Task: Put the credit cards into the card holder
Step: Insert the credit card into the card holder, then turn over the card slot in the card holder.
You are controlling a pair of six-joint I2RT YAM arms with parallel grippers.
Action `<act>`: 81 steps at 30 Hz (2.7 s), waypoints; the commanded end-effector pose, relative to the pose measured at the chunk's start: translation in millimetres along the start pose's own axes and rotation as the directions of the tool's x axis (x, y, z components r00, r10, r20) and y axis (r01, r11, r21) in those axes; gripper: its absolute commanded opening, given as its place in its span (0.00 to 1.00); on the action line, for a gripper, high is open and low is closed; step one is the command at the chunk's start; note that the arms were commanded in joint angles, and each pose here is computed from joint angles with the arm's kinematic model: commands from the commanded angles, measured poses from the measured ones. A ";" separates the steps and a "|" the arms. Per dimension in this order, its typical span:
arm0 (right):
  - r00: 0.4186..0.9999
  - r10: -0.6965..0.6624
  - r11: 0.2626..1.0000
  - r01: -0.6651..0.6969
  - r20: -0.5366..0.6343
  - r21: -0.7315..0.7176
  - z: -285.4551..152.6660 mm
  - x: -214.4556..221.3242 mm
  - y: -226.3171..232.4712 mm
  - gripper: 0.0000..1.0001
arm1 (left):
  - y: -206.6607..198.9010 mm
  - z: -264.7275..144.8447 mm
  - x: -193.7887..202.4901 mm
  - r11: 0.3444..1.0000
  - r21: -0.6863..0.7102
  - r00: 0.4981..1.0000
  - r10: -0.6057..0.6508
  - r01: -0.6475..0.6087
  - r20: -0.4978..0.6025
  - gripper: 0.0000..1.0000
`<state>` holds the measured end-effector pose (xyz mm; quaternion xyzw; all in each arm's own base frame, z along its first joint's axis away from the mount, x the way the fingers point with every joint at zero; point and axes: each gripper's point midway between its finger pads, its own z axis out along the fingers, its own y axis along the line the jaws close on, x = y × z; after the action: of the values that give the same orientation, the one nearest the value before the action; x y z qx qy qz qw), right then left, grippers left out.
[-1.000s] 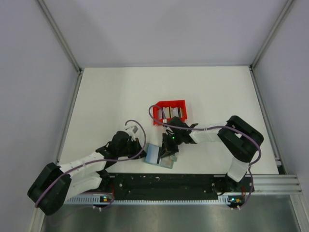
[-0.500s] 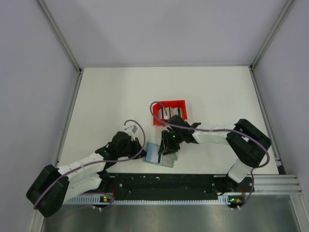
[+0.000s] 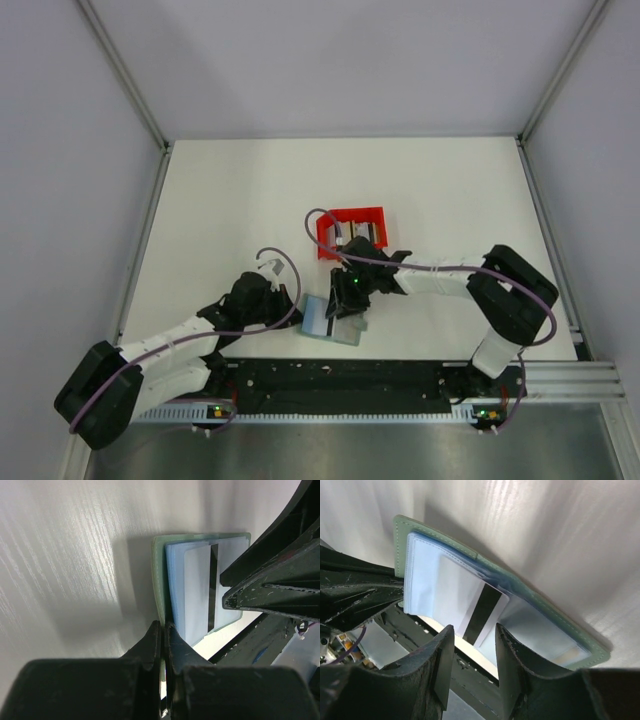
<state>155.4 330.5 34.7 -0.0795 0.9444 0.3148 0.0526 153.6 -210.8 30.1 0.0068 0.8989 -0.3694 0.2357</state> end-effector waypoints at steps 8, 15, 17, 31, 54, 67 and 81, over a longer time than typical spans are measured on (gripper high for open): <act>0.998 -0.055 0.991 0.052 -0.027 -0.120 9.5 -4.8 44.1 0.38 | -15.5 -0.4 -13.3 0.999 0.053 0.999 0.007 -0.010 0.050 0.00; 0.998 -0.068 0.975 0.067 0.002 -0.211 4.0 -12.7 67.3 0.38 | -16.8 -0.3 -13.1 0.998 0.063 0.999 0.007 -0.010 0.051 0.00; 0.998 -0.069 0.969 0.068 0.005 -0.237 3.9 -14.3 73.2 0.38 | -16.4 -0.2 -12.8 0.998 0.063 0.999 0.008 -0.011 0.051 0.00; 0.999 -0.007 0.999 0.009 0.040 -0.053 -0.3 -3.8 23.6 0.39 | -13.1 -2.1 -15.2 0.999 0.040 0.998 0.013 -0.016 0.065 0.00; 1.000 -0.030 0.975 0.029 -0.005 -0.220 17.8 -7.3 53.5 0.41 | -15.6 -2.0 -14.0 0.998 0.053 0.998 0.017 -0.020 0.060 0.00; 0.988 -0.098 0.992 0.107 0.119 -0.072 -8.0 -23.2 37.5 0.41 | -20.6 -6.6 -23.4 0.998 0.052 0.995 0.016 -0.021 0.096 0.00; 0.952 -0.142 0.987 0.114 0.271 0.116 -49.2 -37.7 -0.7 0.47 | -27.8 -13.4 -34.7 0.998 0.039 0.992 0.036 -0.041 0.119 0.00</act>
<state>184.9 324.8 81.6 -0.0920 0.9285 0.3086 0.1851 162.1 -210.2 49.7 -0.0034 0.8884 -0.3733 0.2671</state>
